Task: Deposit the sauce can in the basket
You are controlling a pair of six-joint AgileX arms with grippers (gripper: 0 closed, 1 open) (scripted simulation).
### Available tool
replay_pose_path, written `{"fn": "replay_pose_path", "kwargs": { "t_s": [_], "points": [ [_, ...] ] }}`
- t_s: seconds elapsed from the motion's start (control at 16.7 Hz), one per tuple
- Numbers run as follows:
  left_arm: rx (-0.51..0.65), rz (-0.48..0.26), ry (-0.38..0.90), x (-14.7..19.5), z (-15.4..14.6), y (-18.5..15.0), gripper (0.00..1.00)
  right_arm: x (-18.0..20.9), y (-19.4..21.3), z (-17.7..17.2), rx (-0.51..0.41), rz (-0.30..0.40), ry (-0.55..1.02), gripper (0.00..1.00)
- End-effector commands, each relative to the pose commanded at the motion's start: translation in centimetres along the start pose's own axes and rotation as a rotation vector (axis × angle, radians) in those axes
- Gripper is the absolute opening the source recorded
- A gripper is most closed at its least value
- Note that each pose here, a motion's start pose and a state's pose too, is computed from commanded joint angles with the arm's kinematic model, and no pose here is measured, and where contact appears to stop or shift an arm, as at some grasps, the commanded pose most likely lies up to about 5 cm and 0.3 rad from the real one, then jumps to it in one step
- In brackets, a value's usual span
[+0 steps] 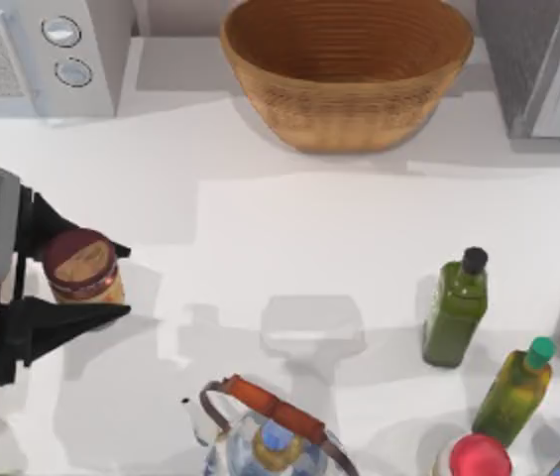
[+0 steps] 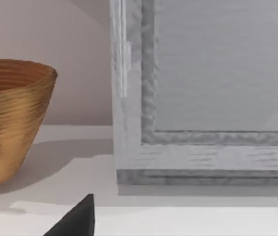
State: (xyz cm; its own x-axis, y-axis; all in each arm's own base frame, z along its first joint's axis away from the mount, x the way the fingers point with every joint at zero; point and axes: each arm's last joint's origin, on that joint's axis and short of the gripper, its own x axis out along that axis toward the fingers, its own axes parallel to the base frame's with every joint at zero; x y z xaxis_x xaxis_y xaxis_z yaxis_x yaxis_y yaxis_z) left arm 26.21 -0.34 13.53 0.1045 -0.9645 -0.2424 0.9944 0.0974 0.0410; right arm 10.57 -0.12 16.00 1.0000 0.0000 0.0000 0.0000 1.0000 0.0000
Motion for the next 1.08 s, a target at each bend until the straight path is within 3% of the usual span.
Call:
{"fn": "replay_pose_path", "kwargs": {
  "t_s": [0.18,0.36,0.66,0.9,1.08],
  "points": [
    [0.058,0.001,0.092,1.7,1.6,3.9,0.00,0.0,0.0,0.0,0.000,0.000,0.000,1.00],
    [0.103,0.061,0.197,4.5,4.4,8.5,0.00,0.0,0.0,0.0,0.000,0.000,0.000,1.00],
    [0.102,0.302,0.237,10.9,10.7,14.6,0.00,0.0,0.0,0.0,0.000,0.000,0.000,1.00],
    [-0.002,0.507,0.127,15.6,15.1,16.9,0.00,0.0,0.0,0.0,0.000,0.000,0.000,1.00],
    [-0.099,0.601,0.031,18.0,17.0,17.5,0.00,0.0,0.0,0.0,0.000,0.000,0.000,1.00]
  ]
}}
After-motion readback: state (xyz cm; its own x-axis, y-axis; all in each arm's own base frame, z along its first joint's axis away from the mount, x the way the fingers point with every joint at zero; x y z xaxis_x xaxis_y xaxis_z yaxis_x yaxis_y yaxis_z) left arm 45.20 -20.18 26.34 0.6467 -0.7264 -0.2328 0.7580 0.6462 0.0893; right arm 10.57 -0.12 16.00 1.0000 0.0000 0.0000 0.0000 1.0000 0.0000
